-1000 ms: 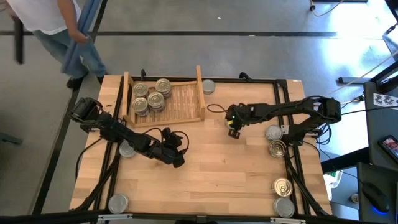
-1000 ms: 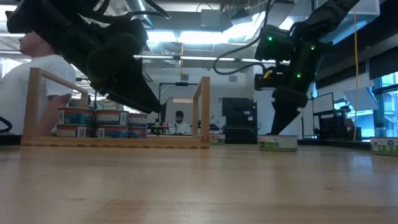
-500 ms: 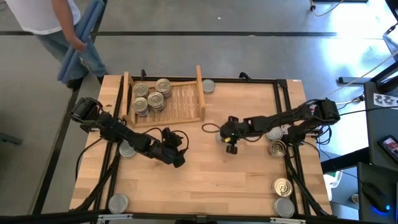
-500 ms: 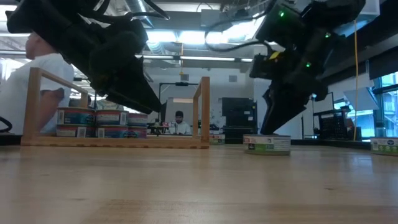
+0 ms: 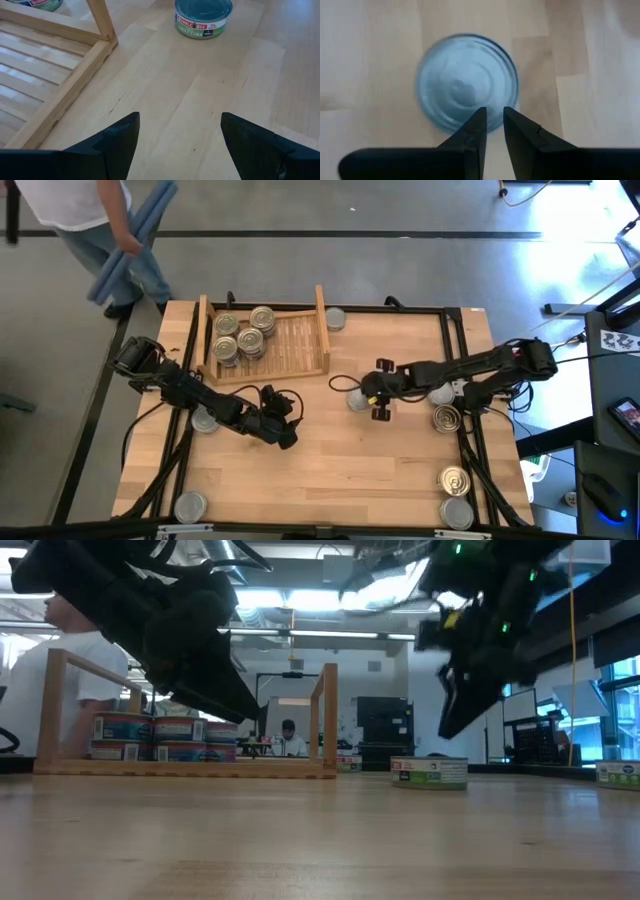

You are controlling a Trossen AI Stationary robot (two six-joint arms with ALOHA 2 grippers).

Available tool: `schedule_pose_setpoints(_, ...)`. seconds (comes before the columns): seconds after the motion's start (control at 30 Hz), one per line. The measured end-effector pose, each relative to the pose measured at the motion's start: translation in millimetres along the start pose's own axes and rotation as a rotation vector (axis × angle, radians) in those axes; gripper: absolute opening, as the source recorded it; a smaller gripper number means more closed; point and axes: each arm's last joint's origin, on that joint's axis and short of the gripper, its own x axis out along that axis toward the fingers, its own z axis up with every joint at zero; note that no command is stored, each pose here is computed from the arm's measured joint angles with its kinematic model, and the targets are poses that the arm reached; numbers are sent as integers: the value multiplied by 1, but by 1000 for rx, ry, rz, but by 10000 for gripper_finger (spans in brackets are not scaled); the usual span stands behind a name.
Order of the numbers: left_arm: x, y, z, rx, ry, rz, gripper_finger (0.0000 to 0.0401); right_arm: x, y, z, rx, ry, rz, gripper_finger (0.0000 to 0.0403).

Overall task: Stack canned seafood by type on shelf
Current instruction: Move the green tuna can from the top right to the center, then put the green tuna can on the shelf

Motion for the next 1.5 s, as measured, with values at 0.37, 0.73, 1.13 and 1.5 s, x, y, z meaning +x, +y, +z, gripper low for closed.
schedule_pose_setpoints(0.37, 0, 0, 0, 8, 0, 0, 276, 44, 6, 2, 29, -87, 117, 67)
schedule_pose_setpoints(0.73, 0, -6, 9, 56, -74, -50, 276, 78, 44, 30, -27, -248, 254, 67)
schedule_pose_setpoints(1.13, -2, -11, 16, 59, -136, -97, 276, 57, 62, 95, -153, -399, 278, 67)
schedule_pose_setpoints(1.5, 6, -24, 5, 92, -131, -182, 276, 6, 47, 88, -226, -340, 203, 67)
